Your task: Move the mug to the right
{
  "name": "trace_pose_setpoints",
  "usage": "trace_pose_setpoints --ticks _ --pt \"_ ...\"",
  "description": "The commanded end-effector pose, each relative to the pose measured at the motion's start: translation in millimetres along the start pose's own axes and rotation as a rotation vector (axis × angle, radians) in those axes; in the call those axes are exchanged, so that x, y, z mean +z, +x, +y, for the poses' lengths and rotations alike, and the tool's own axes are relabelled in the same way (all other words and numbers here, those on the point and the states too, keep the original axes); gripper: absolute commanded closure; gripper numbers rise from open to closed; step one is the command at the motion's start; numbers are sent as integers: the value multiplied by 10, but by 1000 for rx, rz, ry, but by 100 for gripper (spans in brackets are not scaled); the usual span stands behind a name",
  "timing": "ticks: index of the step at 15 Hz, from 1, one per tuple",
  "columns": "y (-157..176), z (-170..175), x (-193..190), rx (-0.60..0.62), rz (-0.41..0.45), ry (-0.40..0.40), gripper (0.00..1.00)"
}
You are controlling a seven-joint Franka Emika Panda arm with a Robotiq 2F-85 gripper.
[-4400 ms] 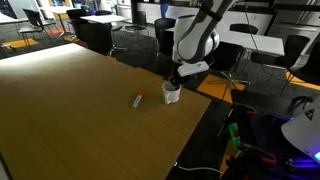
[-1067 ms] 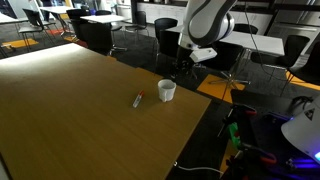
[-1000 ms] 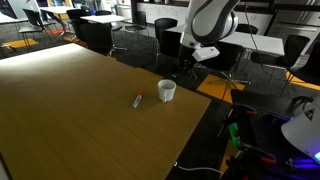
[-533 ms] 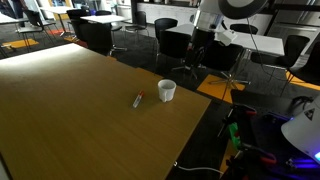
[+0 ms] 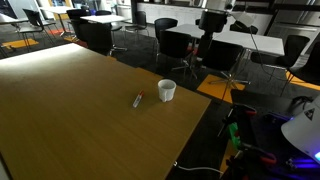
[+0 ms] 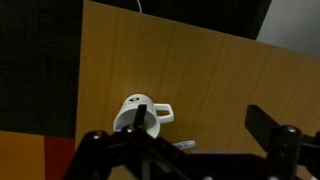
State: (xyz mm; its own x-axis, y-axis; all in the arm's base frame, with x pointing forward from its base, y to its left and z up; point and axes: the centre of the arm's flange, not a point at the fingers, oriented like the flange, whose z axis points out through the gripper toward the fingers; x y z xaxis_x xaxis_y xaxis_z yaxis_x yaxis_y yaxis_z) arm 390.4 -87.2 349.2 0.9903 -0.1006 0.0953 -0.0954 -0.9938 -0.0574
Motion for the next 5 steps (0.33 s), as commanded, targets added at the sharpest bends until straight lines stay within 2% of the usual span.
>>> trace_pose_setpoints --ticks 1,5 --pt "-11 3 -17 -12 0 1 0" --pt "-26 -3 -25 -17 0 2 0"
